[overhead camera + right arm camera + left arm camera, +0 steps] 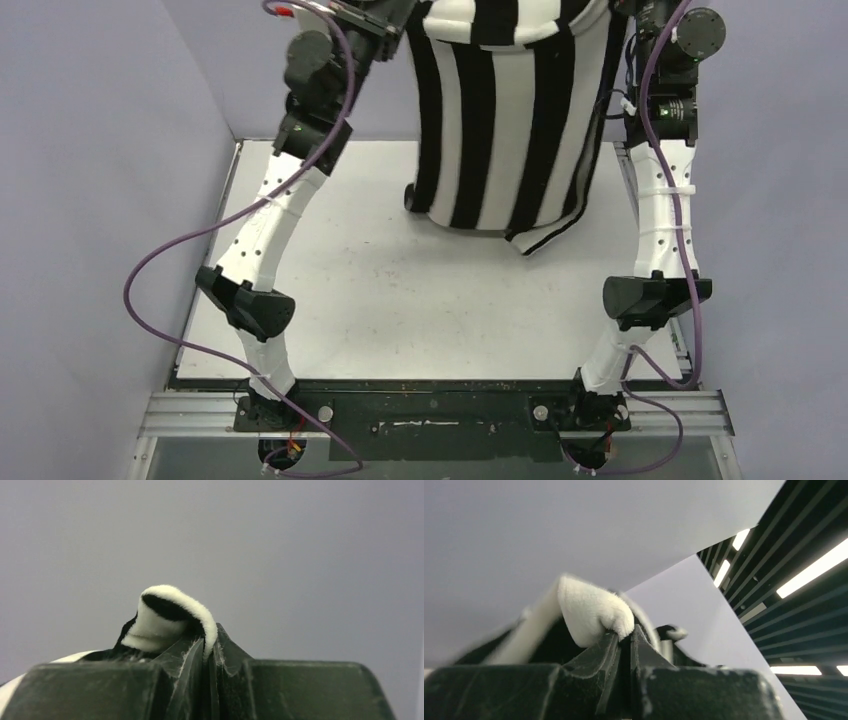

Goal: Put the pillow into the pillowcase
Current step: Stuff the pillow into the pillowcase.

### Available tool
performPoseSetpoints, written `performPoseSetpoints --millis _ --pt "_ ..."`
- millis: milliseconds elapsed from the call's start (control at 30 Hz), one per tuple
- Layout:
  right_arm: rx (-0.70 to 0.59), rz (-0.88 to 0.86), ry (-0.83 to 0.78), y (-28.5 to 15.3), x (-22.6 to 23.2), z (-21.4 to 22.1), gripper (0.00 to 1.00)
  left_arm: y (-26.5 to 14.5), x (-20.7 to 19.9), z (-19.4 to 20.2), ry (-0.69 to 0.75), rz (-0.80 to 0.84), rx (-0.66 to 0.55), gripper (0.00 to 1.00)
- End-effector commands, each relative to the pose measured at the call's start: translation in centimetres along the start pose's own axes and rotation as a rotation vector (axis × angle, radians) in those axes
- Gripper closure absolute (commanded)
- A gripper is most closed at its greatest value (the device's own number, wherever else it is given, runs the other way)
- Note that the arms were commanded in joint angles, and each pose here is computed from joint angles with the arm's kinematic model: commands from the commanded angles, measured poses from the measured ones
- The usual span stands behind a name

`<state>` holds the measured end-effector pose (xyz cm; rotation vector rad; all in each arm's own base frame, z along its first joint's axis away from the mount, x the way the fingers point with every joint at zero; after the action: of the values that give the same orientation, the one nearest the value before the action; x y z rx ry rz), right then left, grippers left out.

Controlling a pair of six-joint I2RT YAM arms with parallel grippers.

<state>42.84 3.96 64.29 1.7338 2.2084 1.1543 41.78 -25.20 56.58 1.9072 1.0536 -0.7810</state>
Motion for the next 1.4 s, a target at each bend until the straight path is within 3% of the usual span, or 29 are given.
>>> performPoseSetpoints --millis 0,100,167,267,400,500,600,667,733,800,833,900,1033,1167,1267,1367 --pt "-0.115 -0.215 0.107 -4.1 6.2 -6.1 1.0 -0.8 -4.9 -14.8 0.013 0.191 -0.383 1.0" --pt "-0.066 -0.423 0.142 -10.4 12.3 -4.5 1.0 0.2 -3.2 -16.9 -0.067 0.238 -0.364 1.0" --pt "-0.078 -0.425 0.182 -12.7 13.8 -4.2 1.0 -1.6 -5.8 -17.6 -0.054 0.313 -0.33 1.0" --pt "-0.123 -0.349 0.148 -10.9 13.1 -4.8 1.0 -5.0 -11.3 -11.6 -0.006 0.404 -0.183 1.0" --pt "-0.203 -0.245 0.118 -4.5 9.8 -8.5 1.0 -10.4 -15.5 -5.3 0.075 0.392 -0.2 1.0" --pt "-0.271 -0.204 0.101 -2.0 6.8 -8.9 1.0 -8.8 -14.5 -5.5 0.095 0.338 -0.225 1.0" --pt "-0.254 -0.192 0.081 -2.6 6.0 -9.6 1.0 -5.0 -12.2 -10.0 0.174 0.229 -0.357 1.0" --pt "-0.196 -0.261 0.094 -4.4 7.8 -9.1 1.0 -3.2 -9.8 -14.0 0.145 0.207 -0.429 1.0" --pt "-0.147 -0.33 0.123 -7.1 10.9 -7.8 1.0 -3.2 -8.7 -17.6 0.066 0.26 -0.472 1.0" --pt "-0.121 -0.409 0.143 -9.9 14.0 -6.7 1.0 -4.0 -7.7 -20.3 0.077 0.254 -0.507 1.0" --pt "-0.119 -0.417 0.159 -10.8 14.8 -6.4 1.0 -4.0 -6.7 -20.3 0.086 0.227 -0.49 1.0" --pt "-0.145 -0.377 0.171 -11.0 14.8 -6.7 1.0 -6.5 -8.7 -19.7 0.1 0.272 -0.469 1.0" --pt "-0.213 -0.224 0.101 -6.8 11.9 -9.0 1.0 -9.6 -13.5 -11.4 0.189 0.332 -0.297 1.0" --pt "-0.209 -0.192 0.052 -3.5 9.0 -8.3 1.0 -9.1 -12.9 -7.1 0.172 0.295 -0.216 1.0" --pt "-0.157 -0.206 0.038 -4.1 8.9 -7.4 1.0 -6.6 -11.8 -6.5 0.225 0.247 -0.201 1.0" --pt "-0.077 -0.307 0.112 -7.6 11.2 -6.3 1.0 -3.7 -8.5 -11.4 0.243 0.144 -0.281 1.0"
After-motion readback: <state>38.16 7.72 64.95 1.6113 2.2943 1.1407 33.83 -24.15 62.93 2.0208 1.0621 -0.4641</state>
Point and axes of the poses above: each gripper's point midway between its finger pads, its own y axis out along the fingers, its own x axis along the line the jaws close on, z = x × y, the point moved 6 cm from there along -y, back along the fingers, and after that the axes turned 15 degrees about y, right-handed, at the moved point
